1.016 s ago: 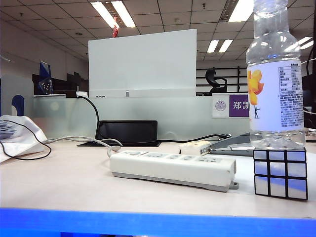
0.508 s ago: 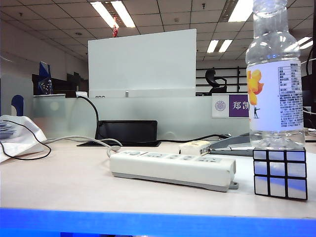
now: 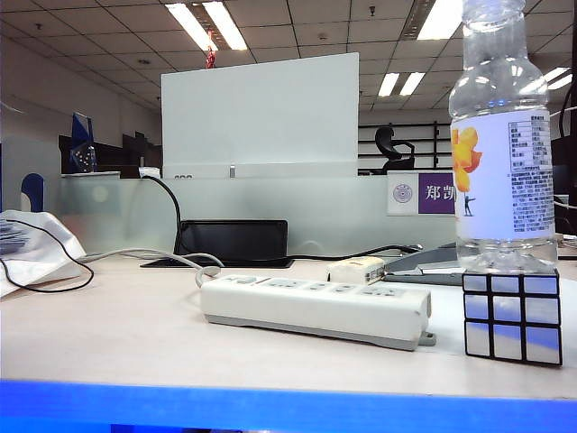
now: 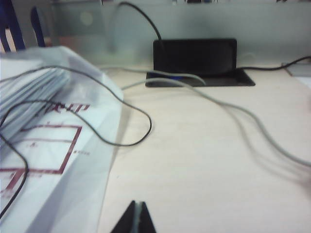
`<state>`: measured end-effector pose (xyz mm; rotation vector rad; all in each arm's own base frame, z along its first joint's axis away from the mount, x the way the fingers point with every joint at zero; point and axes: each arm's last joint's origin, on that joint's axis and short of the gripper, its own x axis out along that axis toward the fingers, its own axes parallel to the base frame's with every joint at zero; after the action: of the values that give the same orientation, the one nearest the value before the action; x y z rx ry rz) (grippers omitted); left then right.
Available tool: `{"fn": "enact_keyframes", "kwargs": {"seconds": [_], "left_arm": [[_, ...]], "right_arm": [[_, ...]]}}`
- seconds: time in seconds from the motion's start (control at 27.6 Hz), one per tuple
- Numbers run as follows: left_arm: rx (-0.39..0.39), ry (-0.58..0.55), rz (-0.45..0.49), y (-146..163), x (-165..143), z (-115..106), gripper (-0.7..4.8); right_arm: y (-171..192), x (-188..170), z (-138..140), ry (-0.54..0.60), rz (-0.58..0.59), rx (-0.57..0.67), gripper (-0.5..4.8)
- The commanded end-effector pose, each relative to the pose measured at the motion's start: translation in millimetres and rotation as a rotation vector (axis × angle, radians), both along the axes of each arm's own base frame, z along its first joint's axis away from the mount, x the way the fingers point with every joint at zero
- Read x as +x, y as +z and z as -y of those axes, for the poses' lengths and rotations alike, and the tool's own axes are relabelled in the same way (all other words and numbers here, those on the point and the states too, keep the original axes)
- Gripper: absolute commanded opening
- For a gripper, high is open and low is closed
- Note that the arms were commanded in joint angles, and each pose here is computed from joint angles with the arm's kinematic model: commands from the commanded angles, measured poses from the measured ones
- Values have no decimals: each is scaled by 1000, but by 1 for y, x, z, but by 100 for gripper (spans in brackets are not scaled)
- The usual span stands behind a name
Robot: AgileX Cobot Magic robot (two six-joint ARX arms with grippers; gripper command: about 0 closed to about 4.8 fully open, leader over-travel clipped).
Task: Press the button on the power strip.
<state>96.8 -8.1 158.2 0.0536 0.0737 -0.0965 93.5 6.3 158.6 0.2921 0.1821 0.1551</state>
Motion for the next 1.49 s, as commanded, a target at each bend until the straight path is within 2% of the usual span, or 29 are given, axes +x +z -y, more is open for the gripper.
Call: {"fn": "enact_keyframes", "kwargs": {"seconds": [0.04, 0.15, 0.29, 1.02, 1.2, 1.49], "left_arm": [[-25, -18, -2, 0, 0, 0, -5], [-17, -88, -6, 0, 0, 2, -5], [-5, -61, -13, -1, 0, 1, -5], [-7, -66, -9, -1, 0, 2, -5], [-7, -56, -9, -1, 0, 1, -5], [-7, -56, -9, -1, 0, 1, -5]], "right_arm": [[4, 1, 0, 8, 44, -10, 0], [4, 0, -1, 27, 53, -40, 0], [4, 0, -1, 28, 56, -52, 0], [4, 4, 0, 24, 149, -121, 0], [3, 7, 2, -36, 133, -137, 0], [6, 11, 2, -46, 148, -137, 0]]}}
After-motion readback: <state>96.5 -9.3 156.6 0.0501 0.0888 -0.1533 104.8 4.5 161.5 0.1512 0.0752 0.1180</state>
